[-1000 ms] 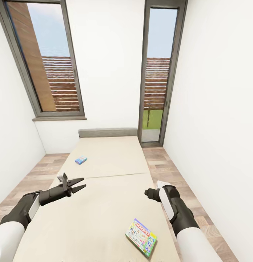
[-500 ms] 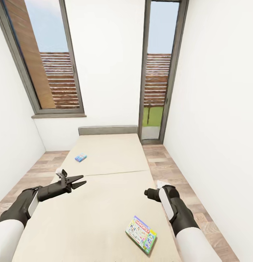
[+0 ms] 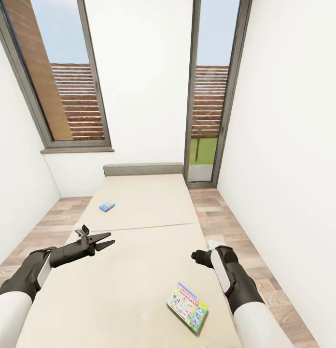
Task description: Put all the toys in the child's room - the three board games (two on the bed and one on the table), the two jigsaw puzzles on the table, and the tennis ball on the table - inside the toy box on the table in the child's room.
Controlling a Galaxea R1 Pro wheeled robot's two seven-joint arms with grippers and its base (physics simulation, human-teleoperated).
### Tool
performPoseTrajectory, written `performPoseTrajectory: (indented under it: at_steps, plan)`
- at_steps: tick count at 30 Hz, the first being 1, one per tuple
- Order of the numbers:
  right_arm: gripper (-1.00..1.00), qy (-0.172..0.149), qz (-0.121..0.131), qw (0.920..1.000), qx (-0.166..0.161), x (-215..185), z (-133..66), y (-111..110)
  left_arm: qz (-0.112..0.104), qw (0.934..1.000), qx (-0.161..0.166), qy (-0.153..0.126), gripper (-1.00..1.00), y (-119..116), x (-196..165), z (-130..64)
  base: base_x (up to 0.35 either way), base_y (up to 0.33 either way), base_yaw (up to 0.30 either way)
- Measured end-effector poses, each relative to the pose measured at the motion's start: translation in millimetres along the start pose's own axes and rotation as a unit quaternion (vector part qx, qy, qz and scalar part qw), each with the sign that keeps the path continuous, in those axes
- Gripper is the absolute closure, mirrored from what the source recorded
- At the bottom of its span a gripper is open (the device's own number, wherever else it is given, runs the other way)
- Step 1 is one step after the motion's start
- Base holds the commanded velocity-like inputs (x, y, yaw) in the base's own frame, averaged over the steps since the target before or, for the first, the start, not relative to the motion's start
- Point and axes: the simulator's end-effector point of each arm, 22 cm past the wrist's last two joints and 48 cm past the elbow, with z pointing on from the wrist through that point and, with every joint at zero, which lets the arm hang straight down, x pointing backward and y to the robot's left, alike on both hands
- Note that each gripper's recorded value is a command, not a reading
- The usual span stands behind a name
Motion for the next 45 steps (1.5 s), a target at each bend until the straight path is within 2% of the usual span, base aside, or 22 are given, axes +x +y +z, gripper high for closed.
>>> performPoseTrajectory:
  at_steps: [40, 42, 45]
  plan:
    - [-1.0, 0.029, 0.003, 0.9995, 0.009, 24, 26.9, -10, -0.025, 0.9996, -0.008, 0.005, -1.0, 30, 11, 0.9, 0.0, 0.0, 0.0]
    - [-1.0, 0.031, 0.003, 0.9995, 0.009, 25, 28.2, -10, -0.023, 0.9997, -0.008, 0.005, -1.0, 30, 10, 0.8, 0.0, 0.0, 0.0]
    - [-1.0, 0.033, 0.004, 0.9994, 0.01, 27, 30.1, -11, -0.007, 0.9999, -0.006, 0.008, -1.0, 25, 6, 2.1, 0.0, 0.0, 0.0]
